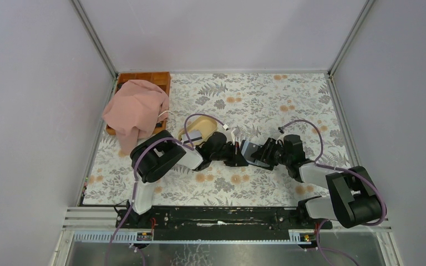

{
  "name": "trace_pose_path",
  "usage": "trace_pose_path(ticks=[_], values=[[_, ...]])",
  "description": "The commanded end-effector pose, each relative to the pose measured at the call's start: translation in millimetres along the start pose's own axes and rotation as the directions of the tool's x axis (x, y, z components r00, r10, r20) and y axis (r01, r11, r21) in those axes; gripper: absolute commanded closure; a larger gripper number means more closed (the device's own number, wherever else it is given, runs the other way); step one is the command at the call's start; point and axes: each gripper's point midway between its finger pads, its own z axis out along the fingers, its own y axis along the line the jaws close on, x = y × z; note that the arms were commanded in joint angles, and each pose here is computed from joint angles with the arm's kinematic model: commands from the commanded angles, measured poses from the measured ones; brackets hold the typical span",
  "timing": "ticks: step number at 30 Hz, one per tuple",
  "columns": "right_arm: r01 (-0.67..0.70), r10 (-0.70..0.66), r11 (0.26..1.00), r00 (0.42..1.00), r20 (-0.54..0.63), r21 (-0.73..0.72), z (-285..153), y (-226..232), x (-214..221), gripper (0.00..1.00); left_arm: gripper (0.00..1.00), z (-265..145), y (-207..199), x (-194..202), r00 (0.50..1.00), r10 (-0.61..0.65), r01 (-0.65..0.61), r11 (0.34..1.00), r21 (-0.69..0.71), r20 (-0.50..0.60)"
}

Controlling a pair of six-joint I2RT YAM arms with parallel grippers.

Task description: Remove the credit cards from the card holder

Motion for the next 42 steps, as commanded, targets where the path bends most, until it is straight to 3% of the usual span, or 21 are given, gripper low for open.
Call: trace_pose_path(ticks=[1,7,19,30,37,42], values=[[0.058,-0.047,0.99,0.995,0.088,-0.128,-8,29,-19,0.56,1.0,4,20,14,0.999,-0.008,0.006,0.999,-0.046,-0.034],[0.086,-0.067,0.986,0.99,0.127,-0.143,-13,34,-24,0.56,1.0,5,19,17,0.999,-0.012,0.011,0.999,-0.031,-0.044],[0.049,-0.037,0.989,0.996,0.085,-0.137,2,27,-21,0.56,1.0,-13,-21,2,0.997,0.072,-0.07,0.996,0.051,-0.041],[0.034,-0.027,0.994,0.997,0.068,-0.105,10,19,-21,0.59,1.0,-16,-20,5,0.996,0.082,-0.08,0.996,0.039,-0.045],[0.017,-0.011,0.995,0.998,0.06,-0.099,11,14,-15,0.59,1.0,-30,-16,-44,0.984,0.141,-0.137,0.989,-0.053,0.104],[0.014,-0.007,0.995,0.998,0.069,-0.098,9,15,-16,0.59,1.0,-23,-3,-76,0.974,0.17,-0.152,0.981,-0.122,0.149]])
